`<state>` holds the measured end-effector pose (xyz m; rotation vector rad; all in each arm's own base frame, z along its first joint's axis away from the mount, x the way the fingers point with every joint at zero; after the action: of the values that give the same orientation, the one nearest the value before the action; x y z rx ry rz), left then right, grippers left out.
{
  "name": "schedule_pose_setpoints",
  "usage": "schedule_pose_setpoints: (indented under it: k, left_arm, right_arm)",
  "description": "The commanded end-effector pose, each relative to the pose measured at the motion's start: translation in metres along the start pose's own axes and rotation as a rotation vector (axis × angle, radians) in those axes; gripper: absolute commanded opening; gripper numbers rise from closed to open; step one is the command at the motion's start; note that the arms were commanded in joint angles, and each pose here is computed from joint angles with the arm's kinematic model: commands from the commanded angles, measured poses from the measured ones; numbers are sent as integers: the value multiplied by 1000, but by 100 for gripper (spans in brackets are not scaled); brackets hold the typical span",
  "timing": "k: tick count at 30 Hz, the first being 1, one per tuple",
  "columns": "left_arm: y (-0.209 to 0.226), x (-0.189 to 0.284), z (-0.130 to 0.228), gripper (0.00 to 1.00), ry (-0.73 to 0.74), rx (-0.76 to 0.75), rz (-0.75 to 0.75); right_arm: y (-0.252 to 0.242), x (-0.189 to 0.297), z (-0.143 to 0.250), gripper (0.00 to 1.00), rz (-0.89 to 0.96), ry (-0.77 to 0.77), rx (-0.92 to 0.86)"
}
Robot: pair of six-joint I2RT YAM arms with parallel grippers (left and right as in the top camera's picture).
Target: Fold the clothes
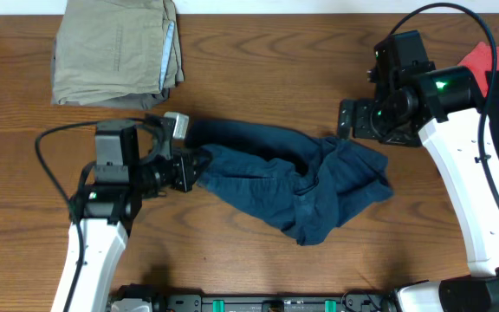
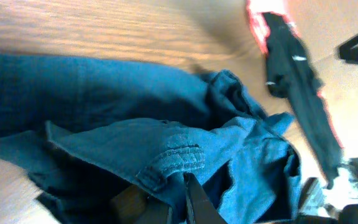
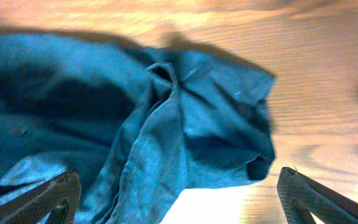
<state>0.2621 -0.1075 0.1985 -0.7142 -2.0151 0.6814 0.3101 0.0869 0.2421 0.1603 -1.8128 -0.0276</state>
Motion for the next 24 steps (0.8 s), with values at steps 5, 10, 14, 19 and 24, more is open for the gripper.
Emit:
schedule_pose_setpoints:
  k: [5, 10, 14, 19, 24]
  left_arm:
    - [37, 10, 0, 6, -39, 11, -271]
    - [60, 7, -1, 6, -45, 94, -390]
    - [67, 2, 2, 6, -23, 129, -404]
    - [72, -2, 5, 6, -1, 143, -411]
    - [73, -3, 6, 6, 6, 148, -414]
  right_arm:
    - [61, 4, 22, 99, -303, 56, 342]
    - [79, -9, 47, 94, -316, 130, 499]
    - [95, -33, 66, 88, -322, 185, 504]
    - [121, -58, 90, 80, -328, 225, 494]
    - [145, -59, 97, 88, -275, 179, 536]
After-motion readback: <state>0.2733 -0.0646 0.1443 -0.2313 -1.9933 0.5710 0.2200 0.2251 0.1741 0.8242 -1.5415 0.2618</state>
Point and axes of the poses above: each gripper's point midway between its finger pads, its own x axis back along the fingers, its own y axis along the line the jaws close on, z = x × y, the point moved 3 cm from there along x, back along the fingers, and after that the axes turned 10 degrees about x, right-handed, at the moved point
